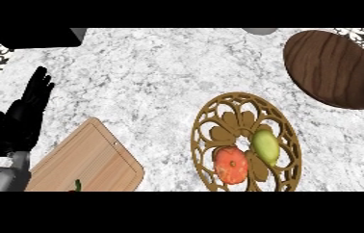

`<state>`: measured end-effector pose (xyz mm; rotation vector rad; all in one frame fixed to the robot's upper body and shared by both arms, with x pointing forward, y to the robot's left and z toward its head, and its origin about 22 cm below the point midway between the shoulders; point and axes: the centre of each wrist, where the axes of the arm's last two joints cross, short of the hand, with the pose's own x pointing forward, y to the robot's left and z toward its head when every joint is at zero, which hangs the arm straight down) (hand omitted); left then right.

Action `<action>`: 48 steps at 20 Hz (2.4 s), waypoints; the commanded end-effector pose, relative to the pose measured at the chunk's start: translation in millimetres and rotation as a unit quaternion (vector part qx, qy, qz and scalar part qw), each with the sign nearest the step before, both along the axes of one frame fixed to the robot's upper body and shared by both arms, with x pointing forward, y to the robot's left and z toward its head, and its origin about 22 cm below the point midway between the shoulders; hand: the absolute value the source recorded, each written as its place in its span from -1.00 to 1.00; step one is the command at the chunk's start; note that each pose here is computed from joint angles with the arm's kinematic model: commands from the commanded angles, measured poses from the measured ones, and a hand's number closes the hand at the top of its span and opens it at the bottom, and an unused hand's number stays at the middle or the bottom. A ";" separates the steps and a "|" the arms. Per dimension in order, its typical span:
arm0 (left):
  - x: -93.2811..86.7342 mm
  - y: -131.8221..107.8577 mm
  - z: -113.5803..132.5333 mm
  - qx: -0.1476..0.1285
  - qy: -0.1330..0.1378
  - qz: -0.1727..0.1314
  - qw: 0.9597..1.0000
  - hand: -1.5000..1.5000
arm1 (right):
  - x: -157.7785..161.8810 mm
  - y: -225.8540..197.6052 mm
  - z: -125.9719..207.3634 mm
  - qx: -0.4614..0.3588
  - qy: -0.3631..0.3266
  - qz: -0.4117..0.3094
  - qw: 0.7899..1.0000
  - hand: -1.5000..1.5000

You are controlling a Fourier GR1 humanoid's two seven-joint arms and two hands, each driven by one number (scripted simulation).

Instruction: Pick the lemon from the placemat and place it in the bowl

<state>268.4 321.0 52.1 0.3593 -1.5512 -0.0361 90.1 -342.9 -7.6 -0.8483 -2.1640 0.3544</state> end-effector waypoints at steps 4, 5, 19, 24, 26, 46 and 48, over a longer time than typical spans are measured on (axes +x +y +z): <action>17.6 -16.5 9.7 0.006 -0.013 -0.008 1.000 0.00 | -42.7 7.3 51.4 -0.033 -0.010 -0.015 0.999 -1.00; 5.4 -1.9 3.7 0.000 -0.005 -0.016 1.000 0.00 | -49.3 5.2 60.7 -0.032 -0.005 -0.021 0.999 -1.00; 4.0 -17.8 4.1 -0.004 -0.011 -0.043 0.999 0.00 | -10.7 23.1 137.0 -0.201 0.203 -0.059 0.957 -1.00; 12.9 -29.3 -1.9 0.001 -0.013 -0.031 0.999 0.00 | 14.3 39.5 145.5 -0.227 0.254 -0.027 0.940 -1.00; 5.4 -32.3 7.0 0.005 -0.008 -0.036 0.999 0.00 | 27.7 36.1 137.3 -0.253 0.288 -0.024 0.923 -1.00; -5.0 -21.9 -5.1 -0.004 -0.004 -0.018 1.000 0.00 | 82.7 90.2 68.2 -0.307 0.287 -0.067 0.905 -1.00; 8.7 -18.7 0.2 -0.003 -0.005 -0.030 1.000 0.00 | 85.8 97.8 66.3 -0.305 0.303 -0.060 0.901 -1.00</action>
